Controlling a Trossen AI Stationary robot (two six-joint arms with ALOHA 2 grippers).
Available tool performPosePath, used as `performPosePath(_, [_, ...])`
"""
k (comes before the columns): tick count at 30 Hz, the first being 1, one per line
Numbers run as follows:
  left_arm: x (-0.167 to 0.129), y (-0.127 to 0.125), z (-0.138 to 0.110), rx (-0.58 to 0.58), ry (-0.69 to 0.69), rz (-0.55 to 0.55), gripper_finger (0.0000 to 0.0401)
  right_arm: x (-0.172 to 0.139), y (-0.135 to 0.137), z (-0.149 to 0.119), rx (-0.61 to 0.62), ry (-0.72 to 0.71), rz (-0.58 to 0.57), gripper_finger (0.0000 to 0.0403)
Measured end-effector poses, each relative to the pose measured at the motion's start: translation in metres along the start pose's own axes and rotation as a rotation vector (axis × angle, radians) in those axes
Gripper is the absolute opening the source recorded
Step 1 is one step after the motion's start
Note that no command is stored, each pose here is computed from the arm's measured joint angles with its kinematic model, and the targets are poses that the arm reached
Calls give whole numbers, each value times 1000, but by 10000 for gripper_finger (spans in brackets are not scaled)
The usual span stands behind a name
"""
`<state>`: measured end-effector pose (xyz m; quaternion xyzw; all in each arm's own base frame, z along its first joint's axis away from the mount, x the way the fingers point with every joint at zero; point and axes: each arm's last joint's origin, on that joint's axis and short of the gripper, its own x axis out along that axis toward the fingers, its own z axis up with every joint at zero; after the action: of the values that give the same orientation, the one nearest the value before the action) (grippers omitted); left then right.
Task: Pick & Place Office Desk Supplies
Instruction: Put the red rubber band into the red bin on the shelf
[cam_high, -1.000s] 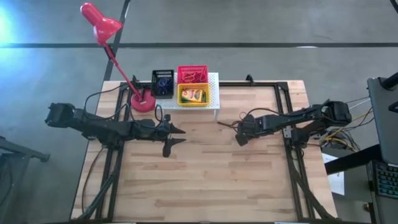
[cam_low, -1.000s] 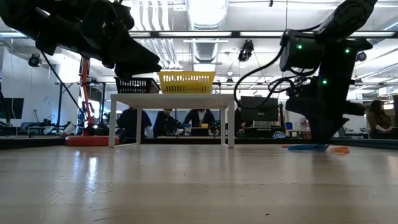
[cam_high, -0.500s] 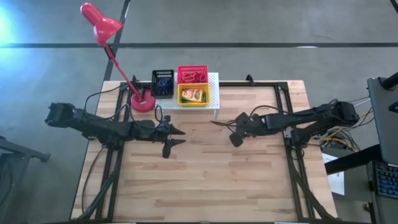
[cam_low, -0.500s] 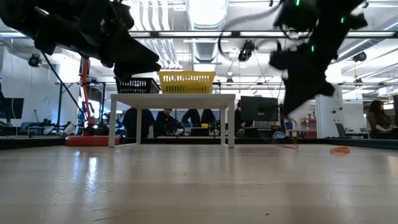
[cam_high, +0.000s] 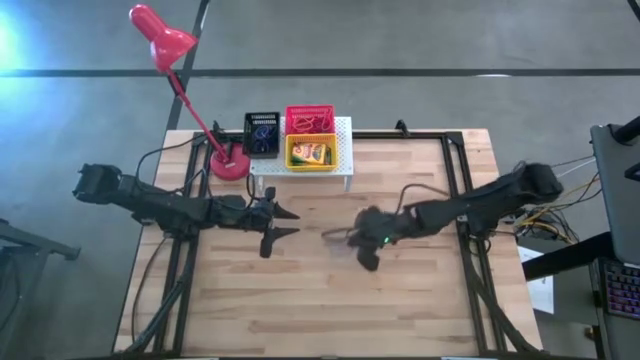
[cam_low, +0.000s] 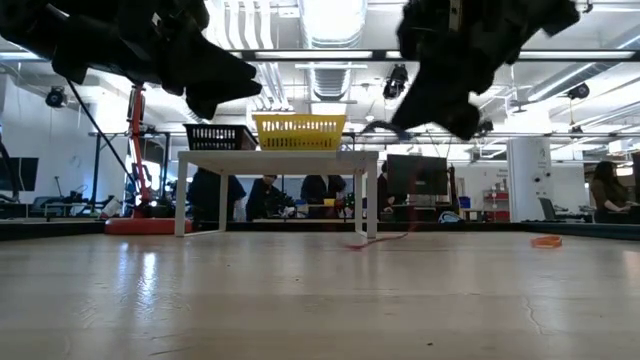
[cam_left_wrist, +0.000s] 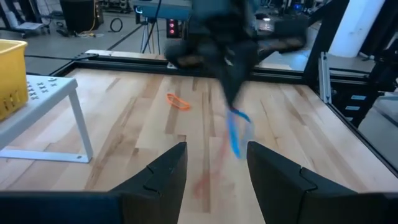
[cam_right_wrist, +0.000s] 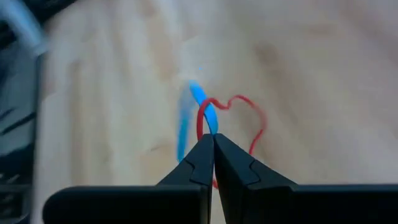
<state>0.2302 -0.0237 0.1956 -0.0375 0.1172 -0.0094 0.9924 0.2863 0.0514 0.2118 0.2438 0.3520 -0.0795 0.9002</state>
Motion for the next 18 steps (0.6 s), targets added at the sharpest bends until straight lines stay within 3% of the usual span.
performPosePath(7, [0, -1, 0, 6, 0, -13, 173, 53, 15, -16, -41, 145, 87, 14])
performPosePath(13, [0, -5, -1, 21, 5, -53, 173, 84, 21, -17, -12, 260, 156, 77])
performPosePath(15, [0, -5, -1, 22, 10, -56, 173, 92, 21, -17, -27, 258, 131, 107])
performPosePath(18, [0, -5, -2, 22, 15, -56, 173, 107, 18, -15, -46, 159, -30, 144])
